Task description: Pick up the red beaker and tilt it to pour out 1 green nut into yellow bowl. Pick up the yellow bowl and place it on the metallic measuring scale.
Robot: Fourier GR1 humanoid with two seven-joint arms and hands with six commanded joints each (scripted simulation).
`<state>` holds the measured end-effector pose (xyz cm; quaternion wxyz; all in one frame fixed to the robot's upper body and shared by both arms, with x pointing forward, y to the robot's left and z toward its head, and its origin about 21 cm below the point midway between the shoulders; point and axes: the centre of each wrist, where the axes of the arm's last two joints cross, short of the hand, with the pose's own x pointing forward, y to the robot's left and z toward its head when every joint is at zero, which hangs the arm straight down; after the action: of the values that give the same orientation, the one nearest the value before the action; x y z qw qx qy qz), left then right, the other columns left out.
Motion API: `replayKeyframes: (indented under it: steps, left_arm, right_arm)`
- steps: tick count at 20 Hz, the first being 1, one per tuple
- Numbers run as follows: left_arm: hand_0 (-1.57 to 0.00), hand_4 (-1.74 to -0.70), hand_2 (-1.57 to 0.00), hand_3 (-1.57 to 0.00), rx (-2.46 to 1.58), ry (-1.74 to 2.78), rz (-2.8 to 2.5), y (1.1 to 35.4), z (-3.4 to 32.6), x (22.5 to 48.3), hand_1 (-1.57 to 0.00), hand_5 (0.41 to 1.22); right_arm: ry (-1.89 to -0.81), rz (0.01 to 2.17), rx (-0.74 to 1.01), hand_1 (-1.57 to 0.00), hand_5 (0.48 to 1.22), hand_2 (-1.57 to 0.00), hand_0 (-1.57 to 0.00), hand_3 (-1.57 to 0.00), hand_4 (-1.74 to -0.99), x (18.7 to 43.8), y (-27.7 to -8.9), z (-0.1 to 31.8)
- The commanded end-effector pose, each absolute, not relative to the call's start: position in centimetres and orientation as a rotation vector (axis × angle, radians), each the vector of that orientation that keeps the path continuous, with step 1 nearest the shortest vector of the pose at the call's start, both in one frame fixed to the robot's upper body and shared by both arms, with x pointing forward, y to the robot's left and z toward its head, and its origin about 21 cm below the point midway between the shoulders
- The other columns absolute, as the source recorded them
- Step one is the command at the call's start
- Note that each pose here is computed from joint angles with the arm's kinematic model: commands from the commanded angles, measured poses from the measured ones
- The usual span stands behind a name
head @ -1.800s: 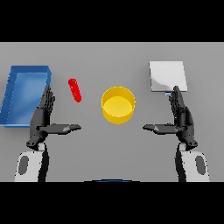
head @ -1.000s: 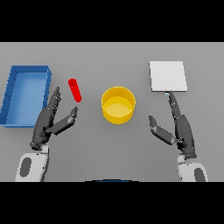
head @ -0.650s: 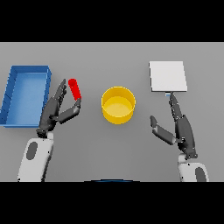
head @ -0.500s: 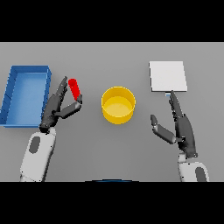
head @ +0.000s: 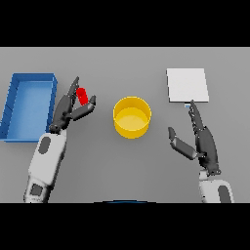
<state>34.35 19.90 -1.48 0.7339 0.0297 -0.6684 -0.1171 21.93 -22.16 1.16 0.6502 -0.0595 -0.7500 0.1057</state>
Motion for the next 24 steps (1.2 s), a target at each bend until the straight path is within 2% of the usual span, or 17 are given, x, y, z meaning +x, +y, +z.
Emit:
replayKeyframes:
  steps: [1,5,9,10,11,13,14,16,18,19,21,24]
  left_arm:
    - [0.0,-1.31,0.0,0.0,0.063,-1.469,-0.26,19.6,-1.6,34.6,0.0,0.704]
    - [0.0,-1.32,0.0,0.0,0.06,-1.469,-0.279,19.4,-1.3,35.8,0.0,0.71]
    - [0.0,-1.39,-0.03,0.0,0.036,-1.503,-0.264,18.7,-2.0,36.2,0.0,0.752]
    - [-0.08,-1.42,-0.12,-0.08,0.034,-1.503,-0.253,18.3,-2.0,36.3,-0.08,0.77]
    - [-0.25,-1.44,-0.31,-0.22,0.032,-1.49,-0.23,18.3,-1.8,36.7,-0.28,0.795]
    - [-0.68,-1.44,-0.71,-0.71,0.064,-1.491,-0.205,17.5,-2.0,36.8,-0.7,0.949]
    - [-0.86,-1.44,-0.89,-0.88,0.095,-1.484,-0.215,17.5,-1.8,37.0,-0.87,1.003]
    - [-1.12,-1.44,-1.13,-1.13,0.102,-1.521,-0.232,17.4,-2.1,37.0,-1.13,1.082]
    - [-1.28,-1.45,-1.29,-1.29,0.094,-1.533,-0.22,17.2,-2.3,37.1,-1.29,1.132]
    - [-1.34,-1.51,-1.35,-1.34,0.107,-1.541,-0.216,17.0,-2.2,37.1,-1.34,1.132]
    - [-1.42,-1.59,-1.43,-1.43,0.092,-1.57,-0.2,16.8,-2.1,37.1,-1.42,1.123]
    - [-1.49,-1.66,-1.5,-1.5,0.091,-1.599,-0.188,17.1,-1.7,37.0,-1.5,1.108]
  right_arm:
    - [-1.698,0.234,-0.131,0.0,0.685,0.0,0.0,0.0,-1.332,21.9,-22.3,1.1]
    - [-1.695,0.231,-0.14,0.0,0.682,0.0,0.0,0.0,-1.315,22.0,-22.0,1.3]
    - [-1.696,0.224,-0.148,0.0,0.683,0.0,0.0,0.0,-1.295,22.0,-22.2,1.0]
    - [-1.694,0.229,-0.158,0.0,0.684,0.0,0.0,0.0,-1.291,22.1,-22.4,1.0]
    - [-1.708,0.226,-0.15,0.0,0.684,0.0,0.0,0.0,-1.289,21.8,-22.6,1.0]
    - [-1.71,0.232,-0.15,0.0,0.683,0.0,0.0,0.0,-1.285,22.0,-22.8,1.5]
    - [-1.7,0.236,-0.152,0.0,0.683,0.0,0.0,0.0,-1.283,21.9,-22.8,1.3]
    - [-1.697,0.24,-0.144,0.0,0.684,0.0,0.0,0.0,-1.29,21.8,-22.5,1.0]
    - [-1.715,0.239,-0.131,0.0,0.682,0.0,0.0,0.0,-1.293,21.8,-22.6,1.2]
    - [-1.701,0.233,-0.131,0.0,0.681,0.0,0.0,0.0,-1.296,22.0,-22.7,1.1]
    - [-1.711,0.241,-0.121,0.0,0.682,0.0,0.0,0.0,-1.296,22.3,-21.7,1.1]
    - [-1.73,0.258,-0.134,0.0,0.674,0.0,0.0,0.0,-1.274,22.2,-21.8,1.2]
